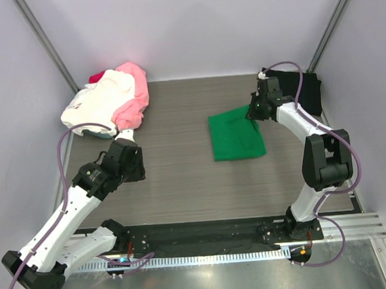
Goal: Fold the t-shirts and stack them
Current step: Neatly place the folded tshirt to the corner
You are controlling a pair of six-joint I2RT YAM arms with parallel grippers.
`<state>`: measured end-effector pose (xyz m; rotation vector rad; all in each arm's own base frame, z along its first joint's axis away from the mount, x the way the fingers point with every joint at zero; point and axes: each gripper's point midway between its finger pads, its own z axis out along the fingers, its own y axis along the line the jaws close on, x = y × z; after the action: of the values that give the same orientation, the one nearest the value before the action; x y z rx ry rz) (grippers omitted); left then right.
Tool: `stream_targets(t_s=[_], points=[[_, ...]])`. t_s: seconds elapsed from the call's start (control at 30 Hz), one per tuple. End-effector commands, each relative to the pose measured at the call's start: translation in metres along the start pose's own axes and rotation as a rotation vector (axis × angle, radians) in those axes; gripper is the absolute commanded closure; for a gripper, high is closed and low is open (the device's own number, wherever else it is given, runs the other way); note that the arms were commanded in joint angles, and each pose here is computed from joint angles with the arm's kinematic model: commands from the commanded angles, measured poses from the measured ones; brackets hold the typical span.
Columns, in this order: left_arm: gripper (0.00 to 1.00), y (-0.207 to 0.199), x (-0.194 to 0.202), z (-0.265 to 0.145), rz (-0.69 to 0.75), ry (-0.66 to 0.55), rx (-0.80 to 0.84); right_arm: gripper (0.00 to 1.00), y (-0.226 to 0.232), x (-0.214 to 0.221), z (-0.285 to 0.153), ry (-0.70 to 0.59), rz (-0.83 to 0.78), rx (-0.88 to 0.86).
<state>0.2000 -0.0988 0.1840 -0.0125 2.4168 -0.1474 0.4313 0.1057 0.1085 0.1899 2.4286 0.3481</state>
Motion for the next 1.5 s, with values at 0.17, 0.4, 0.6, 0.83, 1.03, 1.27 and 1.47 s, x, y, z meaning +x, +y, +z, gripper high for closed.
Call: stream_targets(t_s=[0.17,0.4,0.6,0.83,1.03,1.27,1.47], points=[[0.57,0.006,-0.014,0.001,-0.043,-0.065,-0.025,0.99,-0.044,-0.125,-0.054,-0.286,-0.052,0.13],[0.57,0.008,-0.014,0.004,-0.044,-0.051,-0.037,0.99,-0.06,-0.187,-0.069,-0.38,-0.101,0.108],[0.59,0.014,-0.016,0.006,-0.065,-0.054,-0.058,0.99,-0.061,-0.225,-0.076,-0.439,-0.143,0.065],[0.6,0.019,-0.016,0.009,-0.077,-0.045,-0.074,0.99,-0.053,-0.258,-0.084,-0.505,-0.167,0.04],[0.61,0.021,-0.016,0.01,-0.082,-0.044,-0.091,0.99,-0.055,-0.279,-0.086,-0.546,-0.146,0.035],[0.61,0.021,-0.015,0.012,-0.08,-0.038,-0.095,0.99,-0.076,-0.286,-0.075,-0.548,-0.116,0.051],[0.61,0.022,-0.014,0.014,-0.079,-0.027,-0.106,0.99,-0.102,-0.292,-0.055,-0.535,-0.059,0.032]])
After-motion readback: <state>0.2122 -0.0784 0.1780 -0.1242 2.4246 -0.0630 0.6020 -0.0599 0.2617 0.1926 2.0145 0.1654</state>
